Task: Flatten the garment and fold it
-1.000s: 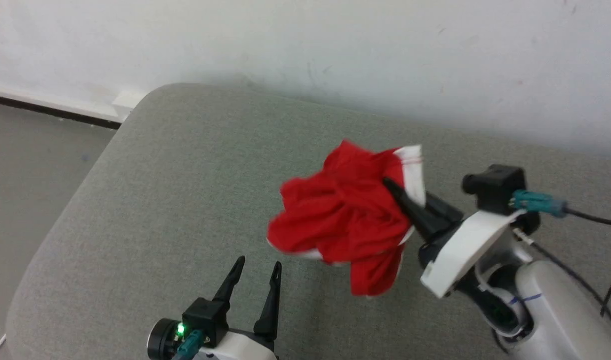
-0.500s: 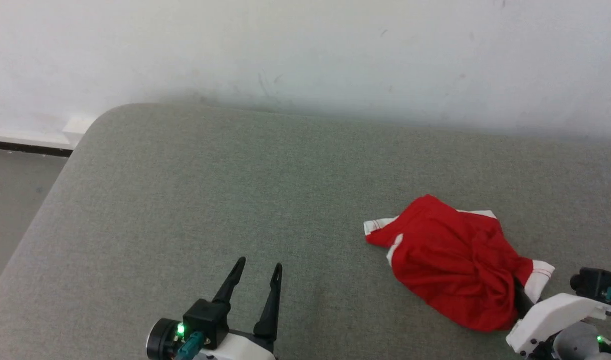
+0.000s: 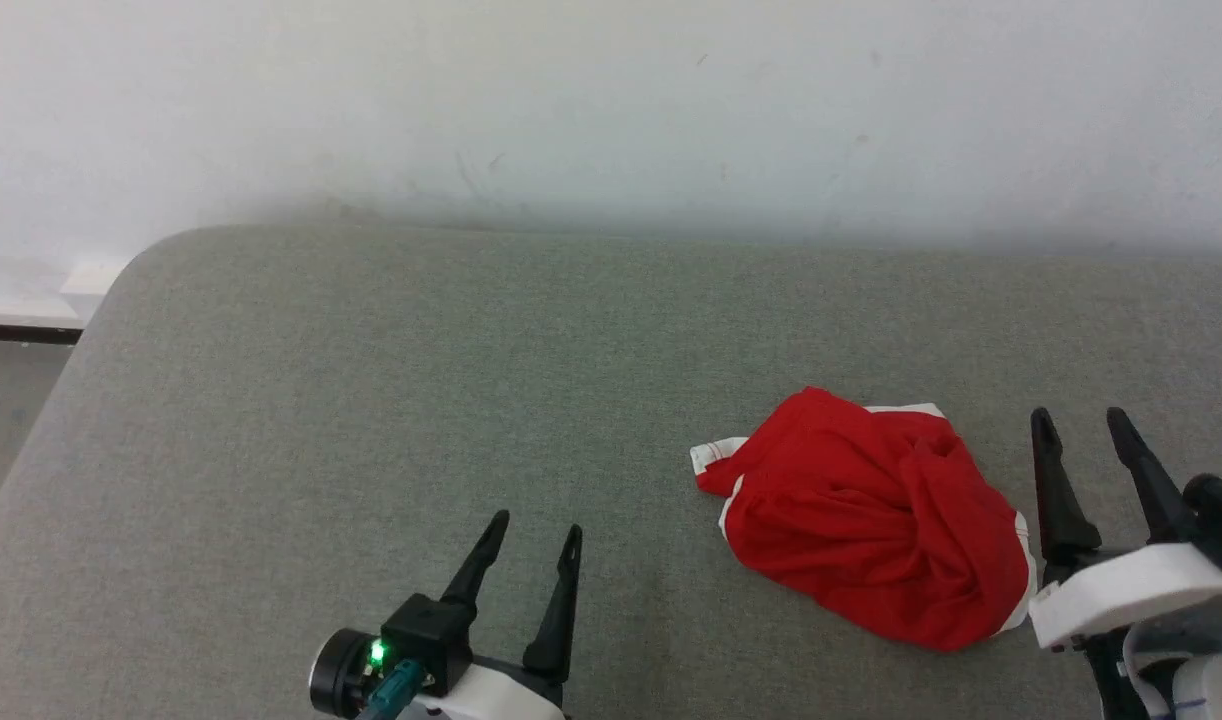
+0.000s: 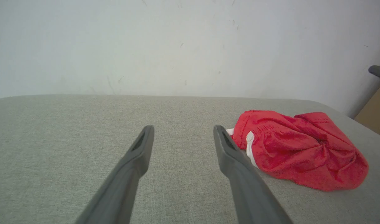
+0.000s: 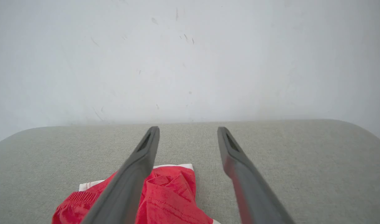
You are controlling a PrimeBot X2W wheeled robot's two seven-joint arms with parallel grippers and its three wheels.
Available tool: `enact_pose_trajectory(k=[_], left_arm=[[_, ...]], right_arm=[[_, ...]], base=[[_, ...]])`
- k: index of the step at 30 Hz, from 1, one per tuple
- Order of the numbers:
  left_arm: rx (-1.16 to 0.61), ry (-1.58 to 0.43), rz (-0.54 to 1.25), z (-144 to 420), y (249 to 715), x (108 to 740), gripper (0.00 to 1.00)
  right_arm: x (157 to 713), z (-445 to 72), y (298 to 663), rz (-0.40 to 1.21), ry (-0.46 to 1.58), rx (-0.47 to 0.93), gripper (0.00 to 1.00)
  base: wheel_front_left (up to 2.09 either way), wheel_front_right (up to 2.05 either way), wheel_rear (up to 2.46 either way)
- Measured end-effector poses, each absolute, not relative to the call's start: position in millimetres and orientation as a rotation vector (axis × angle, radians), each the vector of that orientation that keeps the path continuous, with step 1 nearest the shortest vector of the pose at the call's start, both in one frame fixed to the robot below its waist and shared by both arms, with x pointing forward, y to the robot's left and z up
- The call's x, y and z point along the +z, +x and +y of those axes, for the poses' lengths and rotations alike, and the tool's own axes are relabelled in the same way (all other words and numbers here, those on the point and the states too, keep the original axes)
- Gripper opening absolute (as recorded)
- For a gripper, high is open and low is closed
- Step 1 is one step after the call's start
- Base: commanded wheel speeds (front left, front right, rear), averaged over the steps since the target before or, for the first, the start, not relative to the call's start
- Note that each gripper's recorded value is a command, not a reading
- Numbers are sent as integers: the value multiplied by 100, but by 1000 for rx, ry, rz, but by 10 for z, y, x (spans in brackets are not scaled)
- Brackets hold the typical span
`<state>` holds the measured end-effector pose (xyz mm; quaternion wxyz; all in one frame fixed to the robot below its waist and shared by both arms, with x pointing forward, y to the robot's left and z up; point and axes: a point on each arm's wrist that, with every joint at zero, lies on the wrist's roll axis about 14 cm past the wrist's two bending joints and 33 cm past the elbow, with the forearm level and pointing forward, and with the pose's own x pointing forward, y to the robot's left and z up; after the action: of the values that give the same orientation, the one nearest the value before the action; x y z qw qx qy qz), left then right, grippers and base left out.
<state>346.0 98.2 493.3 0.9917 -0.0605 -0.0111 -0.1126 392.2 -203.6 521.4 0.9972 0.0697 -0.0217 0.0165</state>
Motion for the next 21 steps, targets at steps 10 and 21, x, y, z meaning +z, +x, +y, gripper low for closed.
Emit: enact_pose_trajectory(k=[10,21], left_arm=[[-499,-114,139,258,3589,4730,100],[-716,52,437,-315,4049,4361,100]], right_arm=[[5155,-2085,3538,-84,30,10,100],[4997,-2286,3554,-38,25,-62,100]], base=[[0,0,0],[0,0,0]])
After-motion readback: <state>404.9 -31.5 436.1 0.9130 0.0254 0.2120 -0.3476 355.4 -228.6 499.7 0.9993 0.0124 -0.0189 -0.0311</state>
